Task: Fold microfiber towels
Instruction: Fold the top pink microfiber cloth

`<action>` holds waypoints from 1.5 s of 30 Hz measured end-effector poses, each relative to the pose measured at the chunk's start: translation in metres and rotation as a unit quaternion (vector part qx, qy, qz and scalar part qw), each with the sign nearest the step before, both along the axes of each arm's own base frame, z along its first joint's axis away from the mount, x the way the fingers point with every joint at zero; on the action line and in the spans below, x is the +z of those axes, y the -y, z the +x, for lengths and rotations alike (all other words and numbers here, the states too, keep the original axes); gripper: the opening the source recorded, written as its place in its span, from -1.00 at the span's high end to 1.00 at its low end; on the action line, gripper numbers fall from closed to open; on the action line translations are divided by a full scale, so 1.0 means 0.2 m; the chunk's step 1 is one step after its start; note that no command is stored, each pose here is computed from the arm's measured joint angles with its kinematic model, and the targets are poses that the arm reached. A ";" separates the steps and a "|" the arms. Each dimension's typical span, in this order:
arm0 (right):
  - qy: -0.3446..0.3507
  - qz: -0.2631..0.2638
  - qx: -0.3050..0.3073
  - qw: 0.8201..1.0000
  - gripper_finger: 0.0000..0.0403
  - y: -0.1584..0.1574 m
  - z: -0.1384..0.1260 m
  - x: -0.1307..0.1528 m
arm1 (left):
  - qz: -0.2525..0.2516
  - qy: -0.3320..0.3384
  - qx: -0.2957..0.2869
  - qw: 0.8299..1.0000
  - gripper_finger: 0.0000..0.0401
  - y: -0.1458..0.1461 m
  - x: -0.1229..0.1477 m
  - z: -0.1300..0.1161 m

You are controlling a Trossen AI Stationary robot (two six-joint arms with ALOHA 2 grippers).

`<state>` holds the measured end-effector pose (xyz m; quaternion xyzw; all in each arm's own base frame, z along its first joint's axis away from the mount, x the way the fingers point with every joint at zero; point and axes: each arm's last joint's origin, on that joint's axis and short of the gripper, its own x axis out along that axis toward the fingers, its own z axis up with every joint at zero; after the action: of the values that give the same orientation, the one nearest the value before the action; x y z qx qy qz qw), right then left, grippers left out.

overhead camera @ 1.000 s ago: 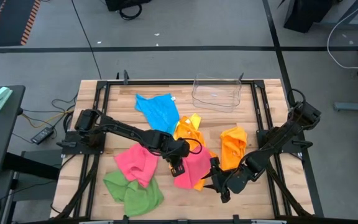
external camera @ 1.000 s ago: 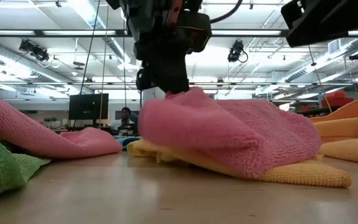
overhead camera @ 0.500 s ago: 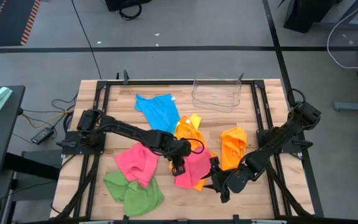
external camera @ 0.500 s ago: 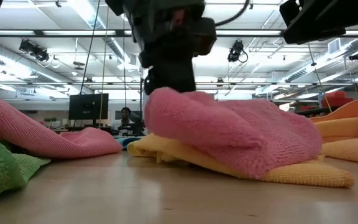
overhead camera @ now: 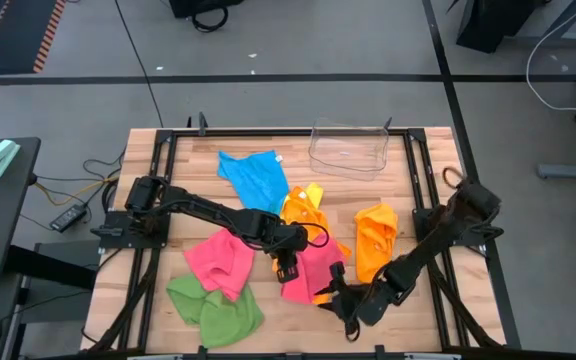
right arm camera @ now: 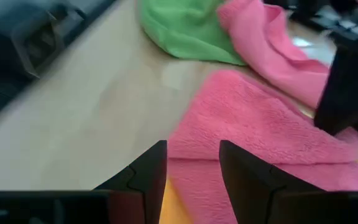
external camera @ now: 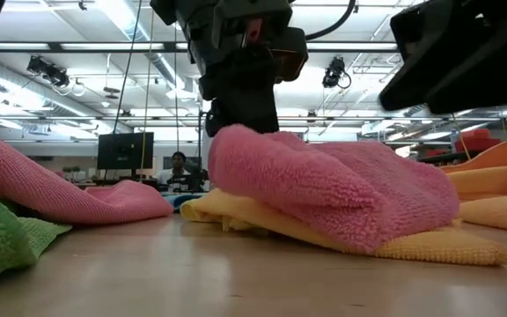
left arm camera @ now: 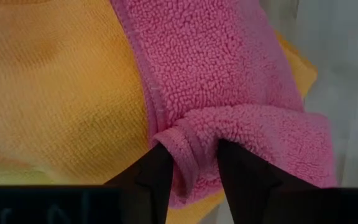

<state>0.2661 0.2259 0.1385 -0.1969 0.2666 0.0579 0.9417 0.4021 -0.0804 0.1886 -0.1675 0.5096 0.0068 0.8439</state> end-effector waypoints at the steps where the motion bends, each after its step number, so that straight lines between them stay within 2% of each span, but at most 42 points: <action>1: 0.006 -0.016 -0.005 1.000 0.22 -0.03 0.02 -0.02 | 0.001 0.000 -0.001 1.000 0.36 0.00 0.00 0.00; 7: 0.034 -0.131 -0.036 0.990 0.22 -0.18 0.11 -0.10 | 0.000 0.001 -0.001 1.000 0.37 0.00 0.00 0.00; 10: 0.031 -0.164 -0.040 0.985 0.21 -0.23 0.16 -0.11 | 0.000 -0.001 -0.001 1.000 0.35 0.00 0.00 0.00; 20: 0.018 -0.212 -0.039 0.976 -0.03 -0.30 0.34 -0.14 | -0.005 0.001 -0.003 1.000 0.38 0.00 0.00 0.00; 24: 0.006 -0.251 -0.042 0.967 -0.11 -0.31 0.39 -0.15 | -0.006 0.000 -0.002 1.000 0.39 0.00 0.00 0.00; 33: -0.019 -0.279 -0.071 0.957 -0.14 -0.23 0.47 -0.19 | -0.005 -0.001 -0.004 1.000 0.40 0.00 0.00 0.00; 38: -0.020 -0.277 -0.079 0.957 0.01 -0.22 0.47 -0.20 | -0.004 -0.001 -0.005 1.000 0.43 0.00 0.00 0.00; 45: -0.019 -0.265 -0.080 0.961 0.46 -0.23 0.46 -0.20 | -0.005 -0.001 -0.003 1.000 0.43 0.00 0.00 0.00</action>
<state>0.3588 0.2715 0.0991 -0.4161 0.3056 -0.0870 0.8520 0.4020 -0.0808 0.1884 -0.1701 0.5110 0.0018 0.8426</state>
